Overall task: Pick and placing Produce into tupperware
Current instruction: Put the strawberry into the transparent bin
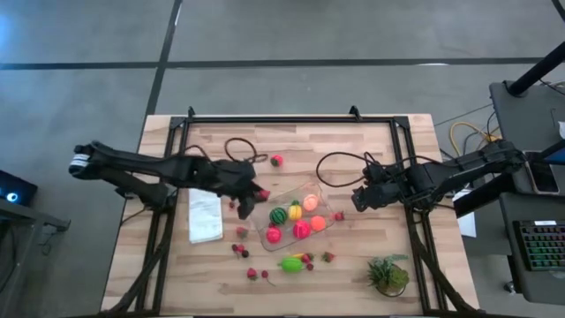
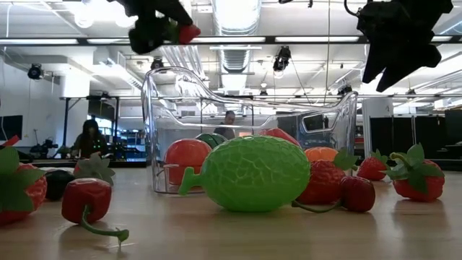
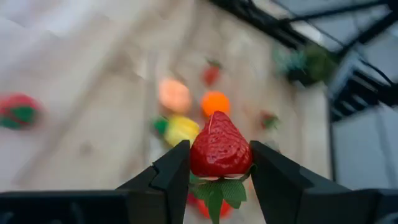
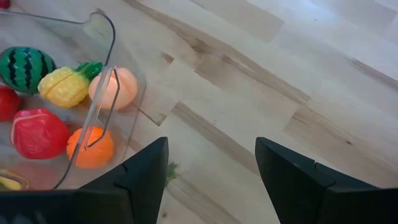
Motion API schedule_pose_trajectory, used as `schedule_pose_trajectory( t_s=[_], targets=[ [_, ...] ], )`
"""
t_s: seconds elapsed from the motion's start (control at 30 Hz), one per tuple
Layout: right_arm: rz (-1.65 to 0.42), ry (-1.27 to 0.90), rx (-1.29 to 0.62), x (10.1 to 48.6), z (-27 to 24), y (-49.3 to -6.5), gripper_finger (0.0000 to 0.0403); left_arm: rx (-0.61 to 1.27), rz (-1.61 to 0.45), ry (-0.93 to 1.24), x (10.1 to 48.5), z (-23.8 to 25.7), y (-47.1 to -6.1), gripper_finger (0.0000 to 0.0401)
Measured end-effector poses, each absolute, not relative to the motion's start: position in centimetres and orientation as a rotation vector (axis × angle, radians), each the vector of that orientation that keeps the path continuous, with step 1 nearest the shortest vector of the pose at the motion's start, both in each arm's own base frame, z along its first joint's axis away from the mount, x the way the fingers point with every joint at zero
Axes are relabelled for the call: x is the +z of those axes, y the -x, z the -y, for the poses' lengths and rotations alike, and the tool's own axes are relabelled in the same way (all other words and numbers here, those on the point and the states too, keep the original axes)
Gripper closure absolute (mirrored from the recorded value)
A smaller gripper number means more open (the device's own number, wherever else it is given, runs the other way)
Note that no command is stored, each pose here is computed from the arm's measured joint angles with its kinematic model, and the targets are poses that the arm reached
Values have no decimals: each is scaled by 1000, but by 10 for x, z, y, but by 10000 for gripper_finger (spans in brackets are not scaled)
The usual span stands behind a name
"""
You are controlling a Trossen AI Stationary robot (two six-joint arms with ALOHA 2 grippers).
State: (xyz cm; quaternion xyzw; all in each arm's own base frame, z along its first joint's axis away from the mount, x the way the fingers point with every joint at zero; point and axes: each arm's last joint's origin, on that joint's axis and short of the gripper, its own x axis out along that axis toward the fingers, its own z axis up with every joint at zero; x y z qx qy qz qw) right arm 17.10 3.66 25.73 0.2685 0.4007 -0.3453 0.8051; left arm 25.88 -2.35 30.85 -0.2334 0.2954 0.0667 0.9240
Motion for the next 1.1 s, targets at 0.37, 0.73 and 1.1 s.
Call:
schedule_pose_trajectory(
  t_s=[0.37,0.73,1.1],
  targets=[
    [-862,-605,-719,258,-38,-172,170,-105,-743,746,270,23,-301,256],
    [-945,-601,-635,257,-41,-171,170,-69,-736,766,269,13,-298,118],
    [-1189,-311,-370,228,-46,-176,170,-71,-733,758,271,12,-296,107]
  ],
)
